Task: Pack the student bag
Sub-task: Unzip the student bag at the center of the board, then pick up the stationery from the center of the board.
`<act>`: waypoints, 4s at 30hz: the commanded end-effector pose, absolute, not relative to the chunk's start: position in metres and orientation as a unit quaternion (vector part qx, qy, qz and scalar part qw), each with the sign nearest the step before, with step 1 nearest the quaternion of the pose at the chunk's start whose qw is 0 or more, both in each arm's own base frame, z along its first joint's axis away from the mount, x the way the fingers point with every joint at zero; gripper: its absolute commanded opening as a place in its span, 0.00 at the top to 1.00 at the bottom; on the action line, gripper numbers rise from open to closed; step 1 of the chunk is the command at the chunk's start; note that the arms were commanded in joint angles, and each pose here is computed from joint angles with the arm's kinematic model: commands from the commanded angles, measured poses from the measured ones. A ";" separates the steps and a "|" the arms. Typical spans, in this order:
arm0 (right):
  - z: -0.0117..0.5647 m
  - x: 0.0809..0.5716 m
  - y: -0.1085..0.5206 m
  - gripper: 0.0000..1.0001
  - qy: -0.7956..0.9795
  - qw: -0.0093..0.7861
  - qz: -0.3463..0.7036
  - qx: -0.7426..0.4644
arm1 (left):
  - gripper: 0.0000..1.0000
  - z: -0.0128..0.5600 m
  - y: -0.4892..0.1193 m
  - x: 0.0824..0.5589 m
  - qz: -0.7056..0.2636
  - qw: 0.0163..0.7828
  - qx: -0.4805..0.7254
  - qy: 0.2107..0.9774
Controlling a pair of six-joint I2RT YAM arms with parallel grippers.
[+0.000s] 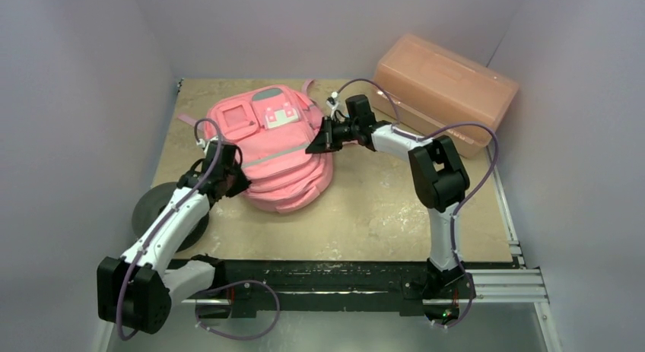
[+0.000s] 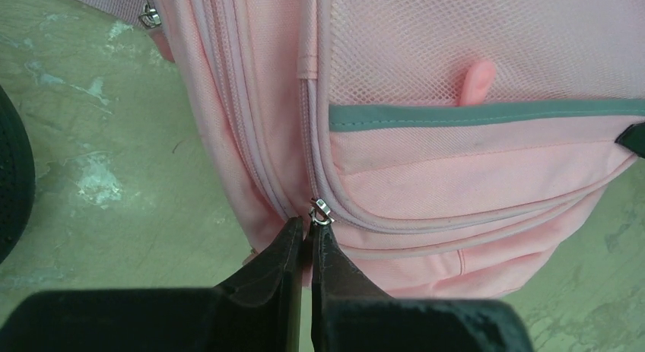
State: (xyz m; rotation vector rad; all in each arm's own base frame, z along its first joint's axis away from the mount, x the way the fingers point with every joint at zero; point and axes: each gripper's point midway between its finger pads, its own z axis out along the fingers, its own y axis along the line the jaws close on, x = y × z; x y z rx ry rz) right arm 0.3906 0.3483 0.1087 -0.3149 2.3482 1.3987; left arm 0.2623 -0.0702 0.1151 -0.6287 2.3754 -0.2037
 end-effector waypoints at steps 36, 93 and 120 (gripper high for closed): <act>0.243 0.423 0.216 0.01 0.786 0.526 0.324 0.010 | 0.32 0.241 -0.153 0.318 -0.049 0.394 0.185 0.899; 0.161 0.384 0.204 0.01 0.857 0.411 0.310 -0.011 | 1.00 0.203 -0.164 0.376 0.244 0.382 0.268 0.850; 0.072 0.540 0.173 0.29 0.919 0.367 0.015 -0.144 | 1.00 0.221 -0.164 0.369 0.217 0.405 0.257 0.850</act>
